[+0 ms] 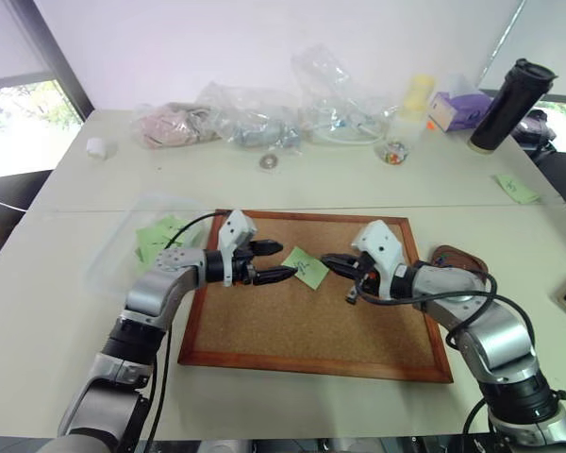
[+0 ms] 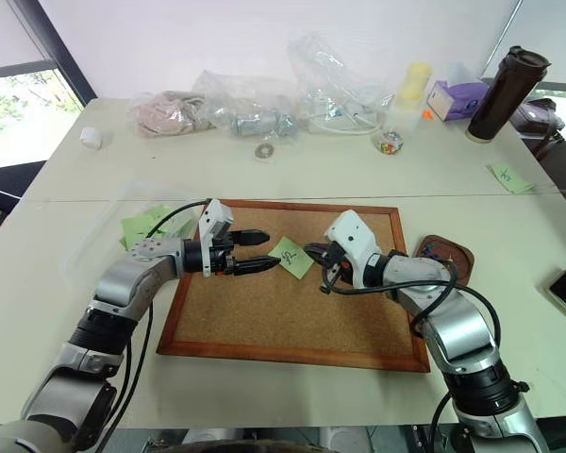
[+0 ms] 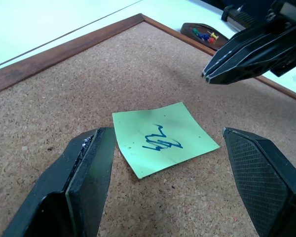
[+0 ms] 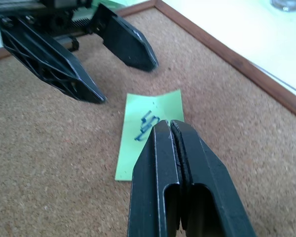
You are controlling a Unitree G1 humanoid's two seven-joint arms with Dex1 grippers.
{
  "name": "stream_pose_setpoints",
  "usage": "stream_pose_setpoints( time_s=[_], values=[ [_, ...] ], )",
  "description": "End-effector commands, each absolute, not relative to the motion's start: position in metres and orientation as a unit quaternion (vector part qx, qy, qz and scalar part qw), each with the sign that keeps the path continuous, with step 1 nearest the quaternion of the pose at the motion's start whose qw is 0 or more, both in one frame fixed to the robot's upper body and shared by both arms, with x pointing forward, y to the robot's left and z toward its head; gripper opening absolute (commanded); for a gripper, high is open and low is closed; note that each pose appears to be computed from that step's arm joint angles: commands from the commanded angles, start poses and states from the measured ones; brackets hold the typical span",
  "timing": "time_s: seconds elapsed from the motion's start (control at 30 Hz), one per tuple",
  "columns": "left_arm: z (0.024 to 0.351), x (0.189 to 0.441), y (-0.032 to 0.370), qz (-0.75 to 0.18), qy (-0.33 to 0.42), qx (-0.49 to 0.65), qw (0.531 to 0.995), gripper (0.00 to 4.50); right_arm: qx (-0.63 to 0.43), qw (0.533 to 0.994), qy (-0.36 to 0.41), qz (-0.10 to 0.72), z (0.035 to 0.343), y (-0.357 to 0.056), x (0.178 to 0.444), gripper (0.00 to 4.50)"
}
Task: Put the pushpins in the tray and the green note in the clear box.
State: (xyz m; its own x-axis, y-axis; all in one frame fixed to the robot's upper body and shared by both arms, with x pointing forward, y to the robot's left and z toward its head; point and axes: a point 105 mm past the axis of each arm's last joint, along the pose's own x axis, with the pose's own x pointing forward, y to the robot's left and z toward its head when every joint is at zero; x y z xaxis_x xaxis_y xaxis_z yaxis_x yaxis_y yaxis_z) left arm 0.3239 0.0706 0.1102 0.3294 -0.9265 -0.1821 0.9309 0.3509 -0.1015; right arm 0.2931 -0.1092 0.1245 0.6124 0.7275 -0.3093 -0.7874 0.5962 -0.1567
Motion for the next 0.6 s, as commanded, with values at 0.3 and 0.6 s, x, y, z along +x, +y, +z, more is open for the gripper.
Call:
stream_pose_setpoints(
  time_s=[0.3,0.6],
  values=[
    [0.119,0.317,0.075,-0.579,0.081,0.057,0.810,3.89,-0.110,0.893,0.105,0.424,0.119,-0.099,0.305,2.37],
    [0.114,0.294,0.094,-0.575,0.094,0.088,0.808,3.89,-0.130,0.867,0.117,0.466,0.117,-0.075,0.312,4.45]
  ],
)
